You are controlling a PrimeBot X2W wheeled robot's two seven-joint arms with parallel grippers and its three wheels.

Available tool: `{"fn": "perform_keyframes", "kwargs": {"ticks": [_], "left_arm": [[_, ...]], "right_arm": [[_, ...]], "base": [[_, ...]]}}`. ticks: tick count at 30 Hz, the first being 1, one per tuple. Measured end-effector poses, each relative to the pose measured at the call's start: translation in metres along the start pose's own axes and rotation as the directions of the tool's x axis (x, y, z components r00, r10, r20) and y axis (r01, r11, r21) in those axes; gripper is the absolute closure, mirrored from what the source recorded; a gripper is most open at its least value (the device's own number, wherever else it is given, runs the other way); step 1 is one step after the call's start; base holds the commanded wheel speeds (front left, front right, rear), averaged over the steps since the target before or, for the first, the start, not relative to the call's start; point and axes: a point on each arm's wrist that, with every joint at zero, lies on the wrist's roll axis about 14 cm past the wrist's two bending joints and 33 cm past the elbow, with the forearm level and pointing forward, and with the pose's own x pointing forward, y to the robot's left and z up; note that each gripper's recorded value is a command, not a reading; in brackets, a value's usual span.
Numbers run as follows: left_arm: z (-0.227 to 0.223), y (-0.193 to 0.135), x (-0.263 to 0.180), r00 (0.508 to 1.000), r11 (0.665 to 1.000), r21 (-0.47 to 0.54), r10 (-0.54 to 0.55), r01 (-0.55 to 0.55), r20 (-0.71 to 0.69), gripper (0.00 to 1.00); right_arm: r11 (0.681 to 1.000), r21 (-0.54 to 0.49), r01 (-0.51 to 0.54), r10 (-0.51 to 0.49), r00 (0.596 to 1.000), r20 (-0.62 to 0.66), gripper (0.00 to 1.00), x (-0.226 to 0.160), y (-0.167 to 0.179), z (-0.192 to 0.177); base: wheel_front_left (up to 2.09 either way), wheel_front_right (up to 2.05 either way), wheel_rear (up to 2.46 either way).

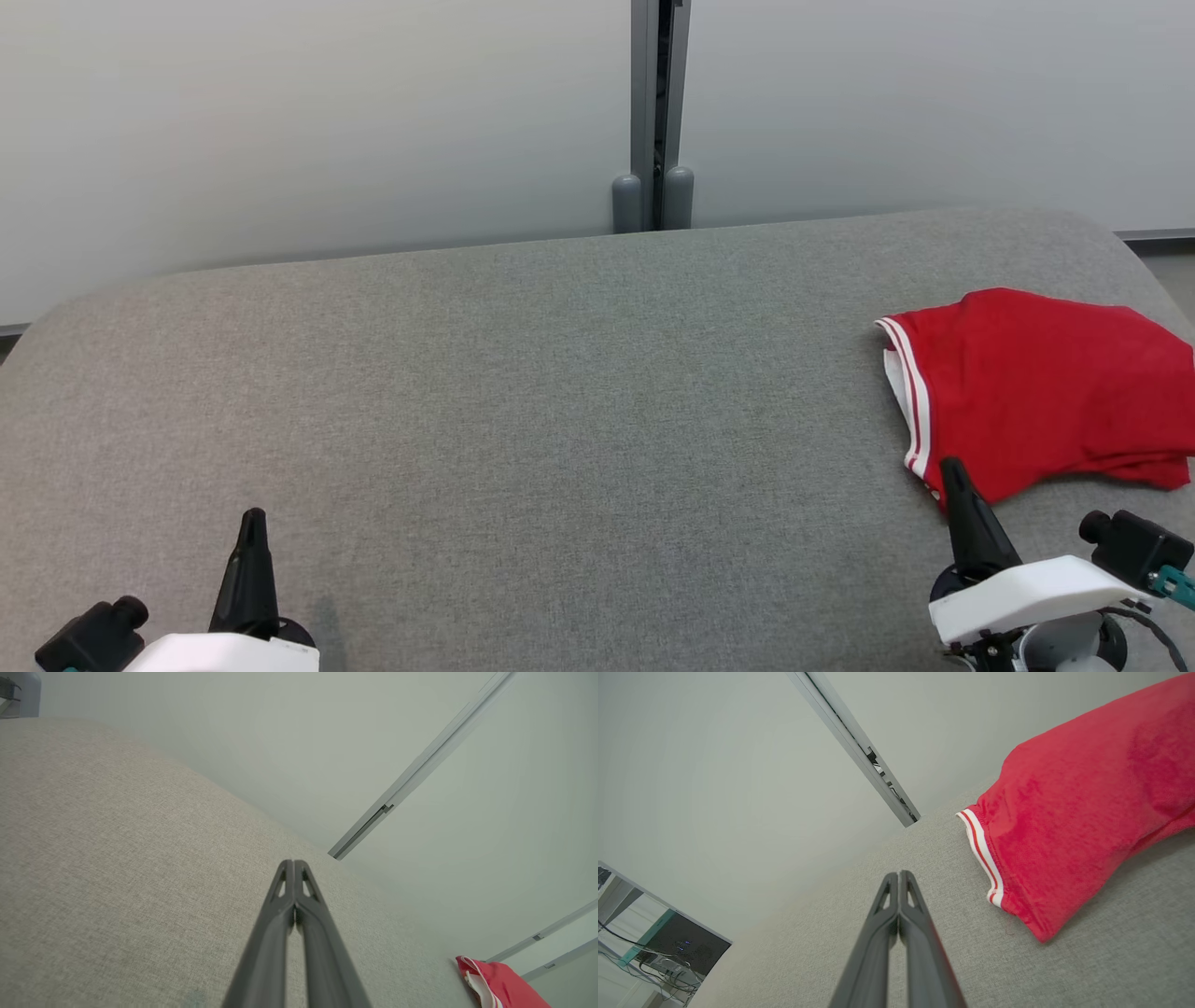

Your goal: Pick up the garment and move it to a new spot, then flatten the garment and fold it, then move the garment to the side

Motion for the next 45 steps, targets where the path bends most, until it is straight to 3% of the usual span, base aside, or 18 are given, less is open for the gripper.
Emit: {"fn": "perform_keyframes", "kwargs": {"ticks": [19, 45], "left_arm": [[0.006, -0.002, 0.007, 1.0, 0.971, -0.238, 0.001, -0.003, -0.009, 1.0], [0.014, -0.009, 0.015, 0.999, 0.875, -0.484, -0.03, 0.02, -0.013, 1.0]], "right_arm": [[0.969, 0.243, 0.039, -0.042, 0.999, 0.007, 1.0, 0.003, -0.01, 0.009], [0.868, 0.495, 0.043, -0.057, 0.998, 0.013, 1.0, 0.008, -0.015, 0.018]], "base": [[0.0, 0.0, 0.0], [0.0, 0.0, 0.0]]}}
